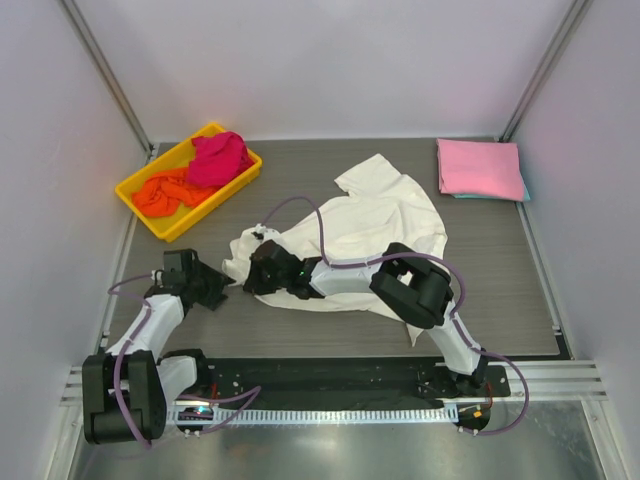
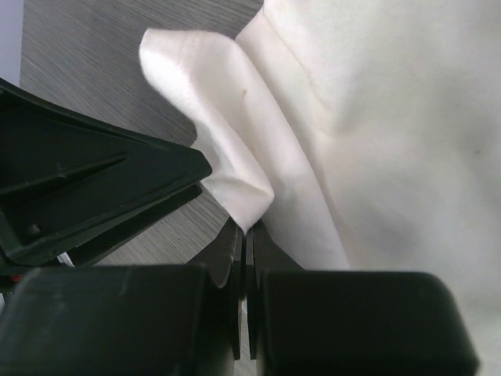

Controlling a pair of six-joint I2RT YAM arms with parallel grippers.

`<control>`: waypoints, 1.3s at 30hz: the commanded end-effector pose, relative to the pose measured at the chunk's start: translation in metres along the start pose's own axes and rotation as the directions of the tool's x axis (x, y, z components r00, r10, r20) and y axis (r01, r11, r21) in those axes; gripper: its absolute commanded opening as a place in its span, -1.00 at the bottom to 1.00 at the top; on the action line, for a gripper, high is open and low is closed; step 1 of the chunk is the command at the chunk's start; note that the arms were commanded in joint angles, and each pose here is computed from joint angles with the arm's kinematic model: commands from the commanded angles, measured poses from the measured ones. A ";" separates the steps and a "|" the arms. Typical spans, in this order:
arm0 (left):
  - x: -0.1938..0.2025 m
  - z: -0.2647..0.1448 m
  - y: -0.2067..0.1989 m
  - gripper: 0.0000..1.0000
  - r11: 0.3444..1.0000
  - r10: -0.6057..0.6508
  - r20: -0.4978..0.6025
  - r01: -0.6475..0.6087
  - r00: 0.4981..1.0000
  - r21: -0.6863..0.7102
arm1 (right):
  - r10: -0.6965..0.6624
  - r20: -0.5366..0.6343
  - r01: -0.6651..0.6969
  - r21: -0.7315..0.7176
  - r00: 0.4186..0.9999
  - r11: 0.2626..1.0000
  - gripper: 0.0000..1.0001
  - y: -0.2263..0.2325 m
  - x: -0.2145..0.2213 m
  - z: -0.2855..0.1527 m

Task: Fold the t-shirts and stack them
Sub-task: Flatten the tshirt out

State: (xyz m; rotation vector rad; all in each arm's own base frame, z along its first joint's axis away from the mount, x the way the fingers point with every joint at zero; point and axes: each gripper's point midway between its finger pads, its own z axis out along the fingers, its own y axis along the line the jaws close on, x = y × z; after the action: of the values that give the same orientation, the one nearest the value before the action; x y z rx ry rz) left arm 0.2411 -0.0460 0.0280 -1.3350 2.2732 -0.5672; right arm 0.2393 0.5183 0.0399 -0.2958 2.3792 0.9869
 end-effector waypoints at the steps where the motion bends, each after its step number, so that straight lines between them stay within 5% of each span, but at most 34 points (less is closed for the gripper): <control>1: -0.005 0.002 -0.010 0.00 0.999 -0.015 0.022 0.014 1.000 0.042 | 0.018 0.057 -0.013 -0.081 0.998 0.997 -0.98 0.027 -0.019 -0.009; 11: -0.007 0.002 -0.015 -0.14 0.998 -0.005 0.023 0.003 1.000 0.060 | 0.016 0.051 -0.012 -0.083 0.999 0.997 -0.98 0.027 -0.020 -0.013; 18: -0.009 -0.001 -0.021 -0.65 0.997 0.024 0.020 -0.025 1.000 0.070 | 0.006 0.017 -0.004 -0.111 1.000 0.994 -0.96 0.031 -0.016 -0.017; 22: -0.021 -0.017 -0.029 -1.00 0.995 0.086 0.068 -0.089 0.994 0.043 | -0.014 -0.011 0.013 -0.082 1.000 0.997 -0.52 0.029 -0.015 -0.022; 25: -0.039 -0.041 -0.033 -0.99 0.985 0.175 0.138 -0.174 0.975 -0.021 | 0.012 -0.050 -0.011 0.004 0.999 1.000 -0.26 0.015 -0.015 -0.039; 30: -0.055 -0.082 -0.043 -0.99 0.967 0.253 0.245 -0.255 0.936 -0.023 | 0.060 -0.128 -0.042 0.141 0.990 0.989 -0.12 -0.009 -0.009 -0.091; 33: -0.061 -0.098 -0.047 -1.00 0.955 0.285 0.298 -0.295 0.911 -0.011 | 0.087 -0.054 -0.067 0.301 0.995 0.951 -0.07 -0.042 -0.028 -0.134; 39: -0.049 -0.109 -0.063 -1.00 0.938 0.310 0.266 -0.339 0.913 0.072 | 0.225 0.084 -0.230 0.602 0.971 0.764 -0.03 -0.136 -0.030 -0.231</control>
State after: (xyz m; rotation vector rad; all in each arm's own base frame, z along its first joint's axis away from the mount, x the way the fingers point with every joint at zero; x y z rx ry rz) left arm 0.2474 -0.0130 0.1483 -0.9506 2.1415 -0.3681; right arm 0.2374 0.3476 0.1320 0.0315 2.5441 0.6009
